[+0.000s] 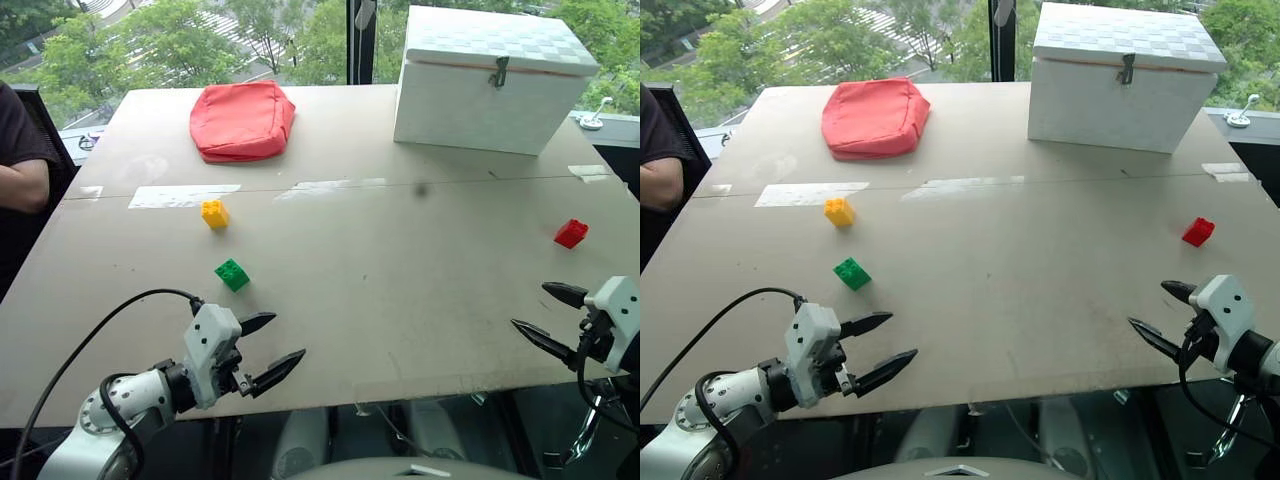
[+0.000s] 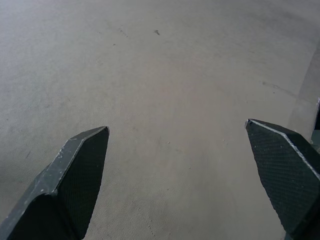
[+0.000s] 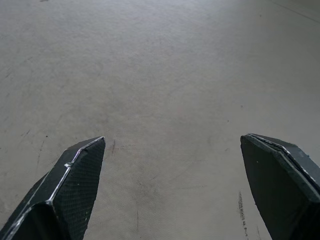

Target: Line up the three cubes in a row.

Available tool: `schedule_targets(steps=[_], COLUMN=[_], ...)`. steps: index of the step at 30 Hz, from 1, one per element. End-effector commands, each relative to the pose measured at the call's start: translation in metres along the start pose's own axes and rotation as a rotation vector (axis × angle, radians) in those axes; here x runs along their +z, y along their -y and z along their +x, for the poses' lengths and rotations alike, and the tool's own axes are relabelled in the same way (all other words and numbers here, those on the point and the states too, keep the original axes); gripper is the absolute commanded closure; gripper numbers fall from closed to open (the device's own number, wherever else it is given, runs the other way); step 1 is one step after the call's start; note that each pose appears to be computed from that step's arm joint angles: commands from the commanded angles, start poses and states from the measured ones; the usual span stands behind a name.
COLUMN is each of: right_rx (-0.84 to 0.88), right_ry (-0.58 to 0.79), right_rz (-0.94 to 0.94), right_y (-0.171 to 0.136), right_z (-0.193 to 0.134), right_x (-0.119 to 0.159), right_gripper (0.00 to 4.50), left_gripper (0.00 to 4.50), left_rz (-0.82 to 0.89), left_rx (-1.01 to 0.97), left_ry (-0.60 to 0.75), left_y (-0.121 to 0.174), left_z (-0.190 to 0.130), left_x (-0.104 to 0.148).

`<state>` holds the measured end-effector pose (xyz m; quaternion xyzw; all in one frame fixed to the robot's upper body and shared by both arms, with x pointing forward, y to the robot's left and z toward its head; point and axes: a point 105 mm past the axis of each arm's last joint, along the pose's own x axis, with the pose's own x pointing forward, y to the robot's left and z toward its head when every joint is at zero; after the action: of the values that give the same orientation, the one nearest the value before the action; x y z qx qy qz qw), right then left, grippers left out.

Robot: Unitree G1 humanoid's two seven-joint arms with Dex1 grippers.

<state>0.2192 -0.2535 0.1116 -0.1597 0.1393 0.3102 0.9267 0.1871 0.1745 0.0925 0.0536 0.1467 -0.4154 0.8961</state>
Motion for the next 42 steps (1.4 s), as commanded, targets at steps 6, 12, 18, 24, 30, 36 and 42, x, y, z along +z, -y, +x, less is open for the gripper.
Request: schedule_targets(steps=[6, 12, 18, 24, 30, 36, 42], right_rx=[-0.332, -0.604, -0.764, -0.798, -0.795, -0.792, -0.821], right_ry=[0.045, 0.020, -0.202, -0.393, -0.432, -0.434, -0.441], right_rz=[-0.036, 0.107, 0.357, 0.443, 0.627, 0.710, 0.710], right_y=[0.027, 0.077, 0.129, 0.157, 0.164, 0.170, 0.178], right_z=[0.024, 0.037, 0.037, 0.040, 0.045, 0.056, 0.066], right_x=[0.033, 0.067, 0.065, 0.055, 0.044, 0.036, 0.030], right_gripper=[0.06, 0.06, 0.06, 0.06, 0.06, 0.06, 0.06], left_gripper=[0.03, 0.03, 0.03, 0.03, 0.03, 0.03, 0.03], left_rz=[0.066, 0.176, 0.282, 0.310, 0.295, 0.295, 0.296], left_rx=[-0.005, -0.164, -0.349, -0.404, -0.454, -0.474, -0.447], left_ry=[0.163, 0.230, 0.226, 0.254, 0.260, 0.276, 0.317], left_y=[-0.005, 0.002, 0.018, 0.020, 0.029, 0.034, 0.032], left_z=[0.023, 0.045, 0.054, 0.065, 0.067, 0.069, 0.072], left_x=[0.043, 0.085, 0.098, 0.113, 0.118, 0.126, 0.136])
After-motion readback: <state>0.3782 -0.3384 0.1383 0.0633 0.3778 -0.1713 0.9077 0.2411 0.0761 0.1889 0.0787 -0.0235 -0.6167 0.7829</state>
